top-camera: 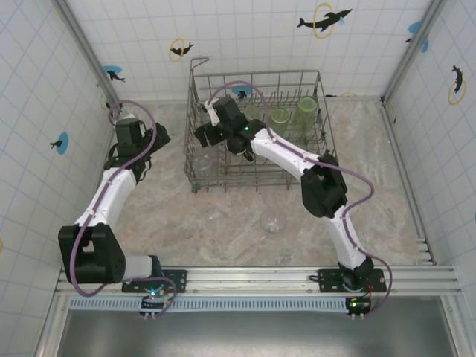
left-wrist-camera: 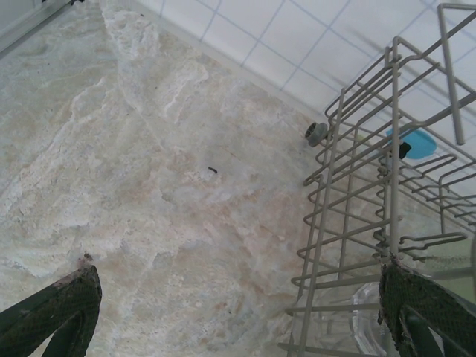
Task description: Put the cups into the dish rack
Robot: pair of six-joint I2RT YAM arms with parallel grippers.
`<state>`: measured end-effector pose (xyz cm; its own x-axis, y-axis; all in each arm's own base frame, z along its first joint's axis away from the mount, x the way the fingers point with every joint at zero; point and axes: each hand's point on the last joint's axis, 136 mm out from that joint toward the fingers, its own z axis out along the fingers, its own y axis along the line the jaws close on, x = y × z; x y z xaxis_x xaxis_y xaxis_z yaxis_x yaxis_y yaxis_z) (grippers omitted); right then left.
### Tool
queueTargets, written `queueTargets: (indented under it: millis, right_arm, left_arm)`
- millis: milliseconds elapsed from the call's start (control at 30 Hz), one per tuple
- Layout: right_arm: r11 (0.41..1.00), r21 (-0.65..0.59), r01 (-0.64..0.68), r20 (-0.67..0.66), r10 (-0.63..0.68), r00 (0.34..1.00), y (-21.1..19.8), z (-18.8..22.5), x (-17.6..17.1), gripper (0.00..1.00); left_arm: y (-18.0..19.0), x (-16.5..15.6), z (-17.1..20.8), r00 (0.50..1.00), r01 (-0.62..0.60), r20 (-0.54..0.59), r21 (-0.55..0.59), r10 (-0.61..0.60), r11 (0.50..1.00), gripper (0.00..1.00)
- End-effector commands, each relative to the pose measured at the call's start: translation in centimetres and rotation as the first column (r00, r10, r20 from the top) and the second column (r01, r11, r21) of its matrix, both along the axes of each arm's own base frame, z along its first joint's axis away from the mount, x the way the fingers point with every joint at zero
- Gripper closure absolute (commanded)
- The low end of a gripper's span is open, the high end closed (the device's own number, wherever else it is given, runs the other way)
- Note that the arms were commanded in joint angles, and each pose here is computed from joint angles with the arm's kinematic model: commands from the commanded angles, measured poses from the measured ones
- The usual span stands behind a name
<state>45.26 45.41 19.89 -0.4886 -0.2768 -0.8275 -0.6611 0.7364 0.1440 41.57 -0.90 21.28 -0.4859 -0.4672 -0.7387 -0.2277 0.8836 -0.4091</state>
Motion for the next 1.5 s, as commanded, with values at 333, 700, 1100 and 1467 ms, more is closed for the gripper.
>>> queueTargets:
  millis: [333, 700, 1100, 1467]
  right_arm:
    - [0.991, 0.107, 0.085, 0.051, -0.091, 0.995, -6.7, 7.7, -2.5, 0.00]
    - [0.969, 0.172, 0.178, -0.007, -0.179, 0.984, -13.6, 7.3, -4.6, 0.00]
    - [0.942, 0.174, 0.287, -0.066, -0.280, 0.958, -19.6, 4.8, -5.5, 0.00]
    - [0.924, 0.171, 0.342, -0.082, -0.332, 0.940, -23.1, 4.1, -6.4, 0.00]
  left_arm:
    - [-0.3, -0.9, 3.4, 0.993, 0.026, 0.116, 0.001, -0.026, 1.000, 0.03]
    - [-4.7, -4.6, 7.8, 0.969, 0.189, 0.193, -0.171, -0.155, 0.967, 0.02]
    - [-15.2, -9.4, 7.2, 0.918, 0.392, 0.140, -0.177, -0.371, 0.903, 0.02]
    - [-24.3, -13.6, 6.3, 0.795, 0.603, 0.054, -0.163, -0.604, 0.781, 0.02]
